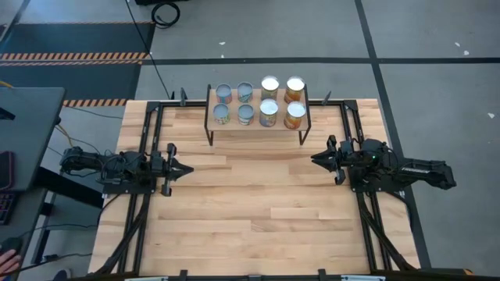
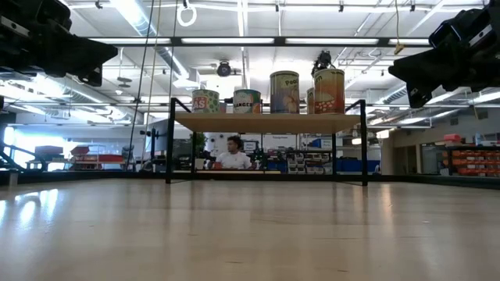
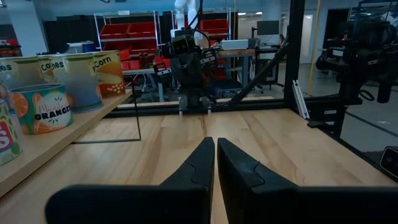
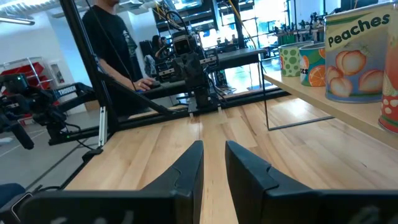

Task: Pick and place cans onto a shelf
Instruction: Return to Home Position

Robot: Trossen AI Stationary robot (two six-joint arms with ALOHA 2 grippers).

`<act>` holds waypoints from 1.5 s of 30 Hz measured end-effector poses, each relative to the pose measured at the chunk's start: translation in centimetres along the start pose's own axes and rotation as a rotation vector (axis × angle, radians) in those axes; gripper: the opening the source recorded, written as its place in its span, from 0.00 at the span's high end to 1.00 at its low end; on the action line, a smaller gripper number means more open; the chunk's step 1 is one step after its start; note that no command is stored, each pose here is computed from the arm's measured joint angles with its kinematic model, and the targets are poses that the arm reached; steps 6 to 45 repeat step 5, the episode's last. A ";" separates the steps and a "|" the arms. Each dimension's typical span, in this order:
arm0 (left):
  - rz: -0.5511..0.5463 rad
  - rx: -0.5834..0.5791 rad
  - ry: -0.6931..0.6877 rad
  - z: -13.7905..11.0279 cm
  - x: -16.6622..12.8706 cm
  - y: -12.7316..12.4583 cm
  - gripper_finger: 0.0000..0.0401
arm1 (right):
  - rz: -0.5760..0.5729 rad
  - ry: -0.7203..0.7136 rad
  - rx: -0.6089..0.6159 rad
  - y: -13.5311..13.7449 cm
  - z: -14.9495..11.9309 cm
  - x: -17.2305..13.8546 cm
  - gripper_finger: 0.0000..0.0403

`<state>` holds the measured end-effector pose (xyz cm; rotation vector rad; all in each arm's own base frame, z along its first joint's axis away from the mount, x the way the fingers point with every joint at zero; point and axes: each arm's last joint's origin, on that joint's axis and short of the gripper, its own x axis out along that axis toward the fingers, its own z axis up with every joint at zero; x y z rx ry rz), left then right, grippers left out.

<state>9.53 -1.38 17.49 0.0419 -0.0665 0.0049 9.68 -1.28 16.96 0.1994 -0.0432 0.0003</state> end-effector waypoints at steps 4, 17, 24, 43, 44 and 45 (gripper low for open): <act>0.000 0.000 0.000 0.0 0.0 0.0 0.94 | 0.000 0.000 0.000 0.0 0.0 0.0 0.82; 0.000 0.000 0.000 0.0 0.0 0.0 0.94 | 0.000 0.000 0.000 0.0 0.0 0.0 0.82; 0.000 0.000 0.000 0.0 0.0 0.0 0.94 | 0.000 0.000 0.000 0.0 0.0 0.0 0.82; 0.000 0.000 0.000 0.0 0.0 0.0 0.94 | 0.000 0.000 0.000 0.0 0.0 0.0 0.82; 0.000 0.000 0.000 0.0 0.0 0.0 0.94 | 0.000 0.000 0.000 0.0 0.0 0.0 0.82; 0.000 0.000 0.000 0.0 0.0 0.0 0.94 | 0.000 0.000 0.000 0.0 0.0 0.0 0.82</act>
